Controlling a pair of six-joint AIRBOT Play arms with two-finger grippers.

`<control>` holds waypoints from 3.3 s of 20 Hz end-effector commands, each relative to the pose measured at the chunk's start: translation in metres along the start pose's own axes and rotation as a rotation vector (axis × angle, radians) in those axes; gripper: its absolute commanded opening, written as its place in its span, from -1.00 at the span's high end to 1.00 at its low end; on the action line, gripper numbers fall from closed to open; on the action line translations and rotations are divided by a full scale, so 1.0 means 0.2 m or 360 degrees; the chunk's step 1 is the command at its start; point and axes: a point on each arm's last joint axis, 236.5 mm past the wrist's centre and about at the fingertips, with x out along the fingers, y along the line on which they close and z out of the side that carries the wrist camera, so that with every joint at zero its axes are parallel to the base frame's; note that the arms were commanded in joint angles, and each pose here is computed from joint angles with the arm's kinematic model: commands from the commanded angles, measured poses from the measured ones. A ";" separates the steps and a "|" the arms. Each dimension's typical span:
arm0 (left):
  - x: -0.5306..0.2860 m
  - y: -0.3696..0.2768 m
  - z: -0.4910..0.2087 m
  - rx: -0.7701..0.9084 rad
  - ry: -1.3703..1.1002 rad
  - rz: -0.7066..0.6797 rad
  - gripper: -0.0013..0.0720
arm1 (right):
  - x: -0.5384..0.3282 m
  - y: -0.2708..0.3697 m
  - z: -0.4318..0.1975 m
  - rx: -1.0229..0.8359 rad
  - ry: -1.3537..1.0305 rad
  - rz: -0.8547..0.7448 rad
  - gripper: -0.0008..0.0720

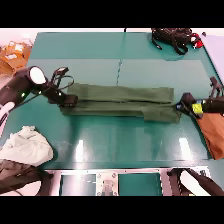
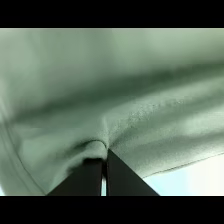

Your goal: Fold the shirts.

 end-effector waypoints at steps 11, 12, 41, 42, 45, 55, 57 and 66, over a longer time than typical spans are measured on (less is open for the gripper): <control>0.07 0.13 1.02 -0.0122 -0.0725 0.0017 -0.96 | 0.57 0.00 0.79 -0.0100 0.0041 0.0002 -0.07; 0.00 0.16 1.05 -0.0136 -0.0756 0.0022 -0.96 | 0.50 0.00 0.82 -0.0168 0.0040 0.0012 -0.07; -0.17 0.22 0.89 -0.0291 -0.0470 -0.0072 -0.96 | 0.61 -0.38 0.46 -0.0402 0.0581 0.0356 -0.94; -0.17 0.22 0.89 -0.0291 -0.0468 -0.0073 -0.96 | 0.65 -0.36 0.46 -0.0401 0.0588 0.0345 -0.94; -0.17 0.20 0.88 -0.0295 -0.0450 -0.0098 -0.96 | 0.73 -0.28 0.45 -0.0444 0.0570 0.0310 -0.59; -0.03 -0.21 0.84 -0.0066 -0.0352 -0.0316 0.91 | 0.44 0.00 0.53 -0.0606 0.0496 0.0338 0.91; 0.16 -0.45 0.78 0.0059 -0.0268 -0.0358 0.91 | 0.27 0.14 0.55 -0.0691 0.0452 0.0351 0.91; 0.89 -1.55 0.48 0.0232 -0.0311 -0.0780 0.91 | -0.25 0.76 0.28 -0.1092 0.0446 0.0395 0.91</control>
